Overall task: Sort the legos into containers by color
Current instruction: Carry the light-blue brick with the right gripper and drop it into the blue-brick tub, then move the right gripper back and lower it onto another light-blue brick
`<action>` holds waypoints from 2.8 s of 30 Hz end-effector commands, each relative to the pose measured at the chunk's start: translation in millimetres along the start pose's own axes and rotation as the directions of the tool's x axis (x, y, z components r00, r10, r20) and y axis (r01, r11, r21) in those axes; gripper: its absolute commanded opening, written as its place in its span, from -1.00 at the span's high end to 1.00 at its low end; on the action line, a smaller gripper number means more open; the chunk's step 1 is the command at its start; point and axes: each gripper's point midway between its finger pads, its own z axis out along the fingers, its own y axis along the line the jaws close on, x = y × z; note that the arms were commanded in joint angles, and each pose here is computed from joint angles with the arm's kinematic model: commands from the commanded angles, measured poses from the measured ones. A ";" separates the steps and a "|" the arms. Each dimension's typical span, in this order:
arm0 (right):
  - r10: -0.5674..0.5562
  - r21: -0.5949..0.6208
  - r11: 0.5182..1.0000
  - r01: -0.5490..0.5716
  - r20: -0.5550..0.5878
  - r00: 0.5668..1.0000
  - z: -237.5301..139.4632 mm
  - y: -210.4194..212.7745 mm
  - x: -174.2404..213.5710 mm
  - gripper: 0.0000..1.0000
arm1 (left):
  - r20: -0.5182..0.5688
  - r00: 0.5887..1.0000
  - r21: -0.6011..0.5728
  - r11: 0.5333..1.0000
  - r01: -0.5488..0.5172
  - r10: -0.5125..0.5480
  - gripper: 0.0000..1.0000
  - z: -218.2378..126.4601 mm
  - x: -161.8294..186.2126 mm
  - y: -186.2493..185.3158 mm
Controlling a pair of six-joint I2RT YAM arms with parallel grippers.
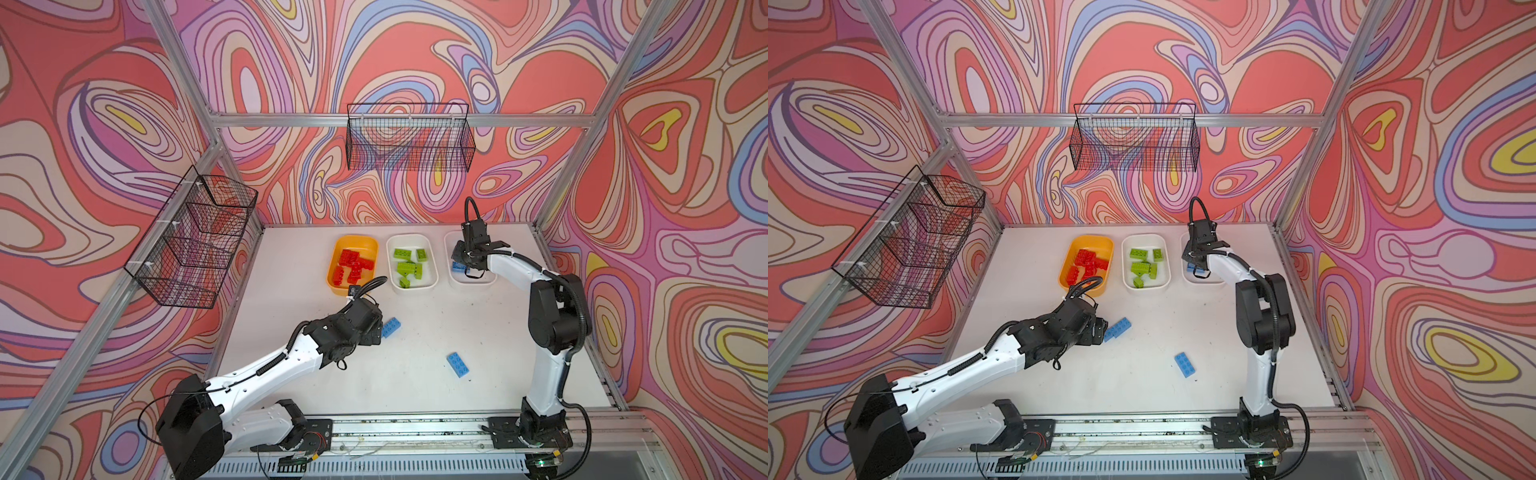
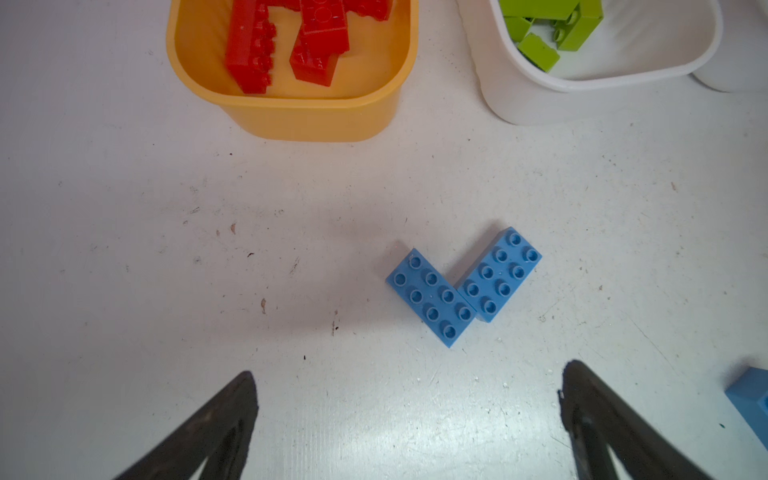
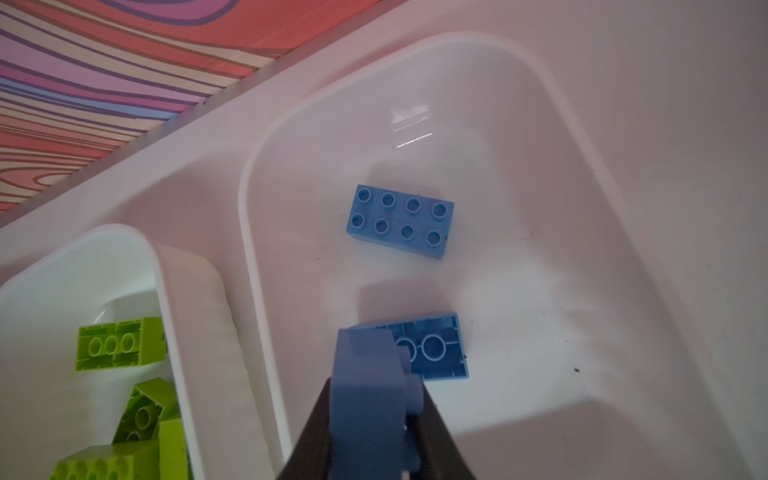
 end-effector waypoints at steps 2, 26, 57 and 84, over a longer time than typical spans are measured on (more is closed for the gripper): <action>-0.054 0.000 0.999 0.054 0.049 0.997 -0.7 5.1 -23.6 0.26 | -0.019 1.000 -0.041 0.999 0.024 -0.025 -0.99 0.4 8.3 14.2; -0.329 -0.182 0.936 0.300 -0.153 0.932 -143.7 0.2 158.1 -0.32 | -0.057 0.974 0.108 0.968 0.226 -0.221 -1.00 -21.4 43.2 21.9; -0.358 -0.213 0.931 0.298 -0.363 0.860 -160.3 -48.2 279.7 -0.59 | -0.048 0.973 0.140 0.963 0.230 -0.225 -1.00 -16.0 64.1 29.2; -0.394 -0.110 0.913 0.393 -0.495 0.775 -161.2 -65.9 323.0 0.32 | -0.042 0.986 0.158 0.973 0.166 -0.161 -1.00 11.2 58.2 7.1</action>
